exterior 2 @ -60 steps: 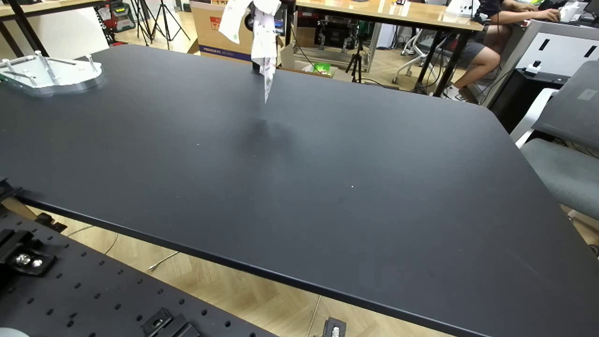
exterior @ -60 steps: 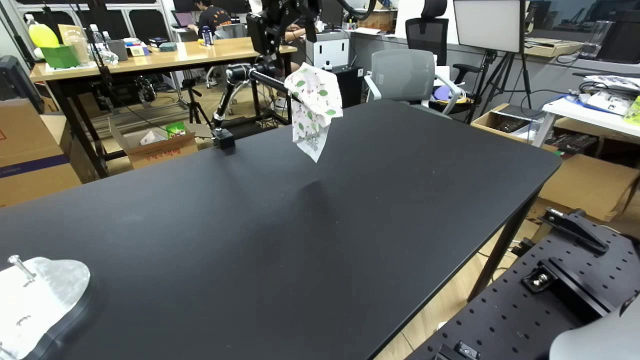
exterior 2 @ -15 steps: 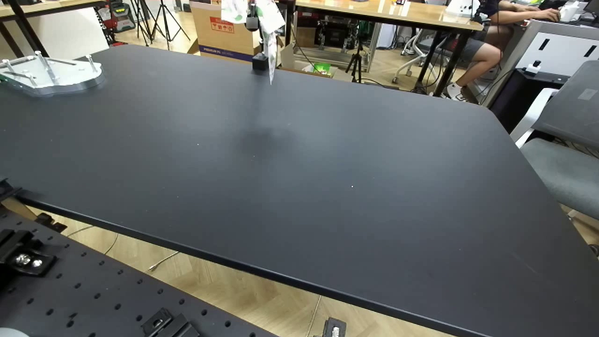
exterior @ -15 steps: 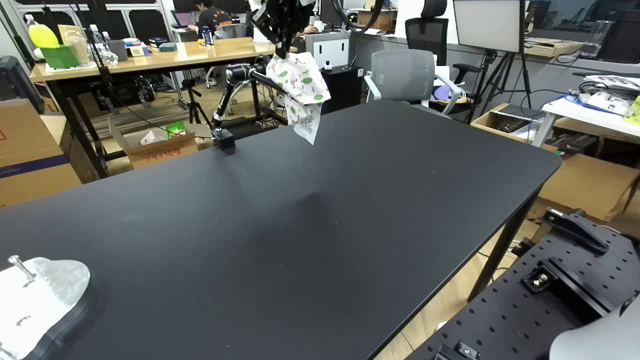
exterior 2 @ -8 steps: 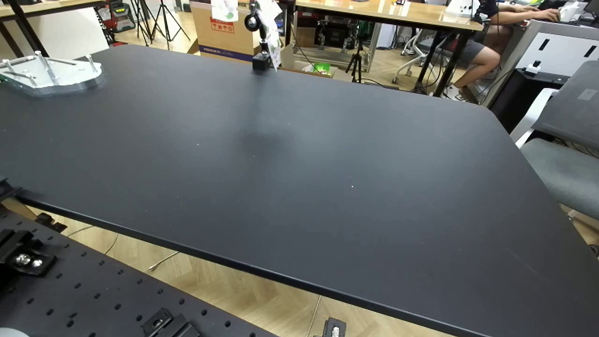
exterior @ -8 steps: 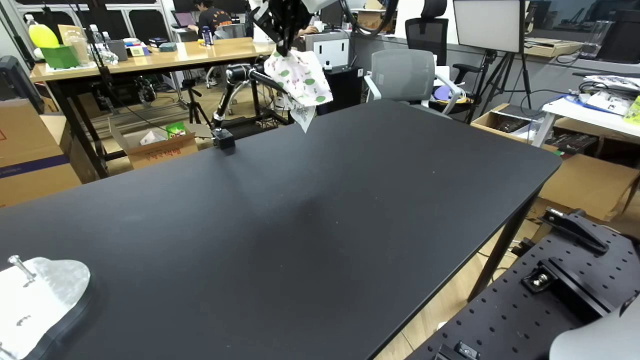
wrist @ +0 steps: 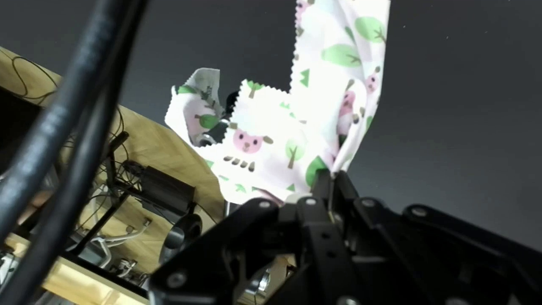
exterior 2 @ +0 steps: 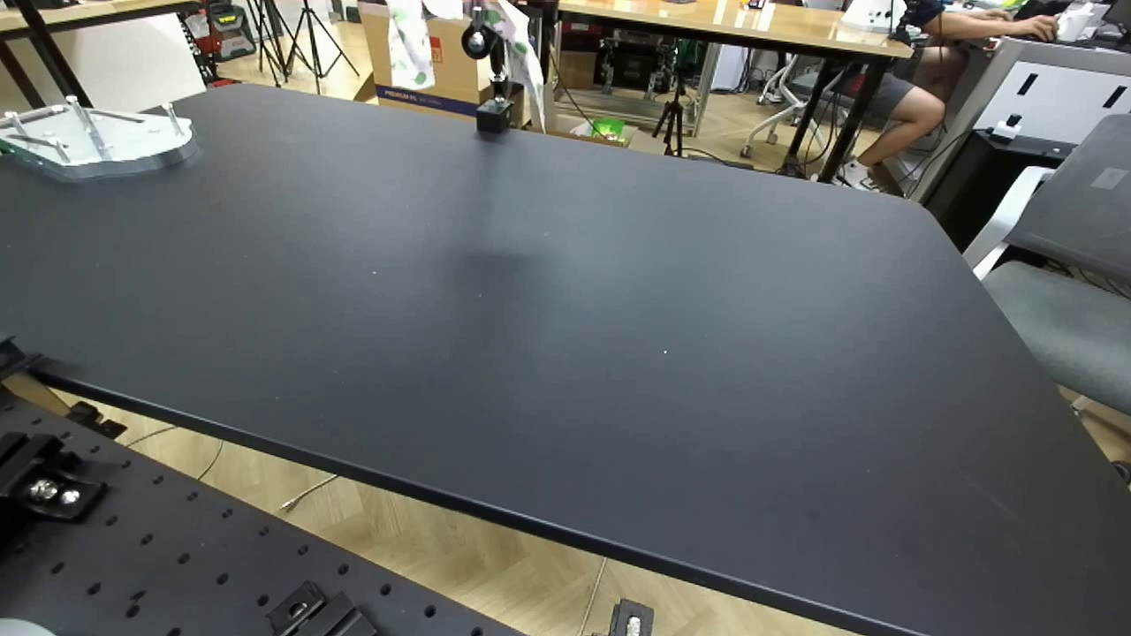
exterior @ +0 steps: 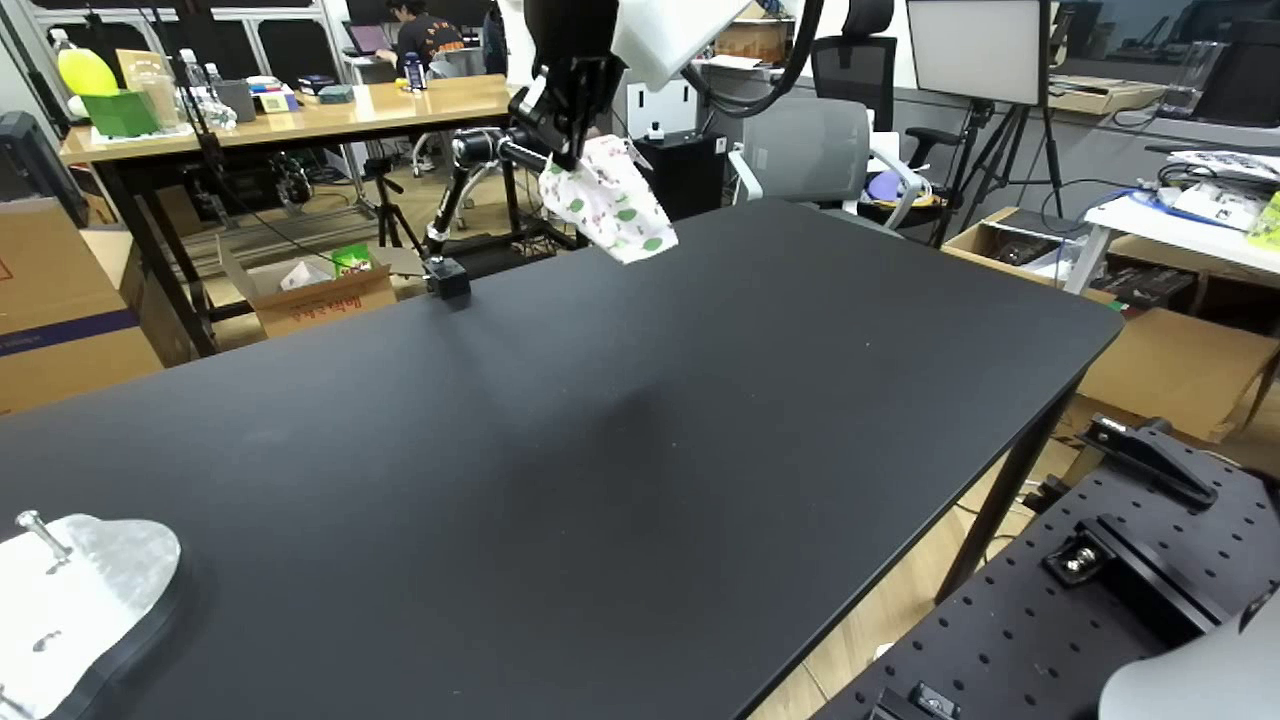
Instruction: Remove the towel from the handle and put it on the table twice
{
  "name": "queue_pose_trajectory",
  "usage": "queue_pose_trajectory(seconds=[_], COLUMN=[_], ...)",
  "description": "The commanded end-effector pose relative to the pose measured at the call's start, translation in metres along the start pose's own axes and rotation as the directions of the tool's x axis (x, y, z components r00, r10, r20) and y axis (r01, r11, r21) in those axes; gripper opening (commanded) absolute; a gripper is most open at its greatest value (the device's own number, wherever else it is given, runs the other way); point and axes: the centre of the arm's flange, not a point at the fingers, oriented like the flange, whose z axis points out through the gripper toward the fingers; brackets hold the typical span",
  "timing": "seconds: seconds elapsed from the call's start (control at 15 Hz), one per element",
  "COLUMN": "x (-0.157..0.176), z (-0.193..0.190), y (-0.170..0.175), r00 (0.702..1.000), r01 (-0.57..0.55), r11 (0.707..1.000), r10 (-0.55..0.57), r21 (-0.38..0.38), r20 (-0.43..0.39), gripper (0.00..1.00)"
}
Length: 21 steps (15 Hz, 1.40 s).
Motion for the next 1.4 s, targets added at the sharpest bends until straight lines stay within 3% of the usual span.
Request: queue_pose_trajectory(seconds=[0.0,0.6,0.93,1.13,1.33], x=[0.019,0.038,0.029,0.028,0.035], z=[0.041,0.095,0.108,0.12,0.147], y=[-0.009,-0.06,-0.109,-0.127,-0.134], r00=[0.994,0.948,0.905,0.913,0.935], r01=[0.107,0.31,0.405,0.395,0.354], r11=[0.992,0.938,0.887,0.897,0.931], r10=[-0.109,-0.318,-0.424,-0.408,-0.353], r21=[0.066,0.155,0.221,0.199,0.089], r20=[0.021,0.031,0.041,0.026,-0.03], gripper=[0.02,0.02,0.02,0.02,0.02])
